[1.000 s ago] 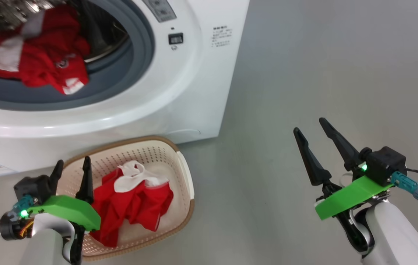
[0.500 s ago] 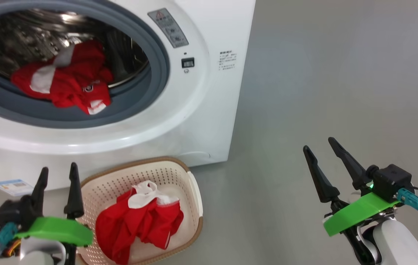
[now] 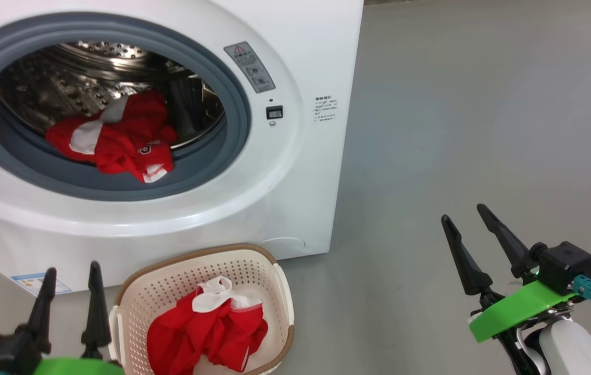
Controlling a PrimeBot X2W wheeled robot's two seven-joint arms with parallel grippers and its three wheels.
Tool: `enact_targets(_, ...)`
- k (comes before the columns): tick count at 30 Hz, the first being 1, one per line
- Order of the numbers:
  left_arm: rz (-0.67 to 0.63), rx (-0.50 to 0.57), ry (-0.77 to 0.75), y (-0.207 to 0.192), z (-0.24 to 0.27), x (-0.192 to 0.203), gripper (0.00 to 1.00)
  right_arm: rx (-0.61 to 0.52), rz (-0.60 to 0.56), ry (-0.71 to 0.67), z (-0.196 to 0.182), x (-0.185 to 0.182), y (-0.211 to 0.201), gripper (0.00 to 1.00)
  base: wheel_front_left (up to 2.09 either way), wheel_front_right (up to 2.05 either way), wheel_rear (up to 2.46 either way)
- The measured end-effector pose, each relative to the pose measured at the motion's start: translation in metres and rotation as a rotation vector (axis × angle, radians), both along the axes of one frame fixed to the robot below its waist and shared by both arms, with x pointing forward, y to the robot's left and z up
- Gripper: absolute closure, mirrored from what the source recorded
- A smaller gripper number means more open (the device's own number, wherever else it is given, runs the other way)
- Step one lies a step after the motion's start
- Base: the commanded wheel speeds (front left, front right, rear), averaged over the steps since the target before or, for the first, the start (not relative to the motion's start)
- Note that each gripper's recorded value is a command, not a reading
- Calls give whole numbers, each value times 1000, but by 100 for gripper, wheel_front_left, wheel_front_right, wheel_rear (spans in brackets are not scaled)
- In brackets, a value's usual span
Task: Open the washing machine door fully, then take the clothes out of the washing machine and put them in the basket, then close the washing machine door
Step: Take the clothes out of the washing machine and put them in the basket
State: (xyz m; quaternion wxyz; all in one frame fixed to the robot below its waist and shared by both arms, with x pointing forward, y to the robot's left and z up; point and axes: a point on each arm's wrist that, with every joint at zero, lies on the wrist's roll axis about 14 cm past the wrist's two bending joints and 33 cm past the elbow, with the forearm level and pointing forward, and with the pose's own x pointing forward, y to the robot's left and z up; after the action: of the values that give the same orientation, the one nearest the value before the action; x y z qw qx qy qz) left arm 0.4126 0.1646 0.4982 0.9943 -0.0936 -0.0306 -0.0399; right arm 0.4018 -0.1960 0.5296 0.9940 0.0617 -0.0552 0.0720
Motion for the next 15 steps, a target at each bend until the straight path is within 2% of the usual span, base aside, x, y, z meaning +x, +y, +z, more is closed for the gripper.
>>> enact_targets(15,33,14,-40,5,14,-27,0,2,3,4,-2,-6,0,0,0,0,0)
